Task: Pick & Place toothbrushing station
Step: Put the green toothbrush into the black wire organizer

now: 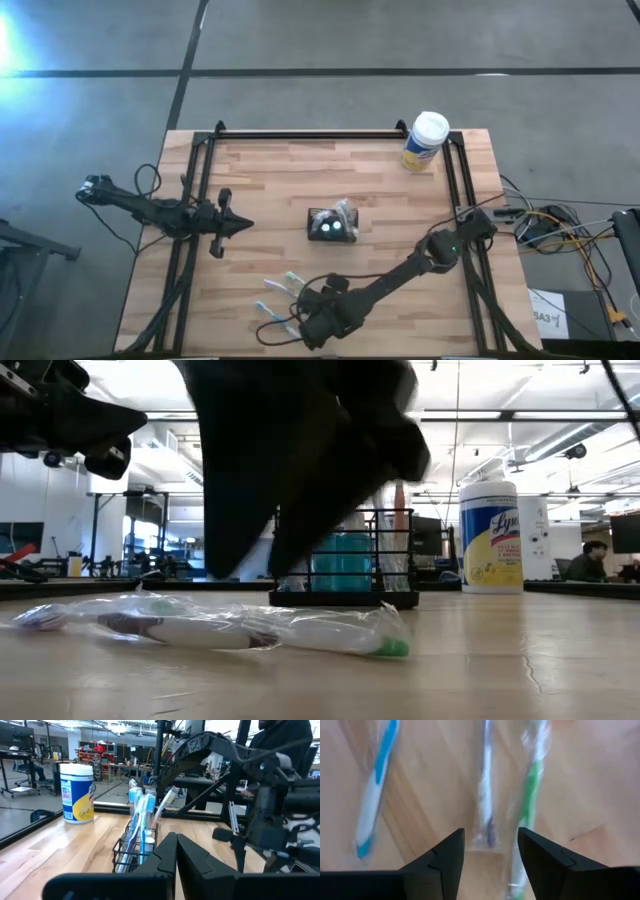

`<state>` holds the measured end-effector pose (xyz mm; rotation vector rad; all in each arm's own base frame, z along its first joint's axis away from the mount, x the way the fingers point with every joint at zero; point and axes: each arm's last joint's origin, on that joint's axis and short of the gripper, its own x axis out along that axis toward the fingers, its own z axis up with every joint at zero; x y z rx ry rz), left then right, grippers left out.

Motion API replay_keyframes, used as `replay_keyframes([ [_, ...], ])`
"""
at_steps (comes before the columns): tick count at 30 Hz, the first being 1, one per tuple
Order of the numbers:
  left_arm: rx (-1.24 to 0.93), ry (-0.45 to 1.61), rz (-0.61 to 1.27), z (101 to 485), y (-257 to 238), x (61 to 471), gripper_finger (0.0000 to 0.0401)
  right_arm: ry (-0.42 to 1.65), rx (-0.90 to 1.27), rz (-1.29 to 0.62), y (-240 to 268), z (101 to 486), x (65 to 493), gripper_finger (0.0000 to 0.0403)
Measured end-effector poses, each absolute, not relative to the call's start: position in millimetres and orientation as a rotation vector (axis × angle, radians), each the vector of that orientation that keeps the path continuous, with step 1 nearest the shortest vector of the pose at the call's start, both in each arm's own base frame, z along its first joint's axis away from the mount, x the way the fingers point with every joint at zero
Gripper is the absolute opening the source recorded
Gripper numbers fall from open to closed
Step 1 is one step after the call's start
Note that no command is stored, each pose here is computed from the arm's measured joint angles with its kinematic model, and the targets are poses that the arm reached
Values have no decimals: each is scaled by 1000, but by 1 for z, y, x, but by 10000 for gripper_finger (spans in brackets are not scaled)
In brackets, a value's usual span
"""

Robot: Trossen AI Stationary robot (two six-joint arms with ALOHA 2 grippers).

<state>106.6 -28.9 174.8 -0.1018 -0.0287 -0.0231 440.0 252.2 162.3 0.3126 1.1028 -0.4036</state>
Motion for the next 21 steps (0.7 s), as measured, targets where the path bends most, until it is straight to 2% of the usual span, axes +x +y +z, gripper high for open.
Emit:
replay_keyframes([
  [5,-101,-28,-40,175,-29,107,8,1061,278,-407,254,187,439,182],
  [9,-111,-27,-44,175,-29,107,10,1116,265,-405,253,197,432,183],
  [21,-127,-26,-50,174,-30,107,8,1270,248,-449,236,154,428,183],
])
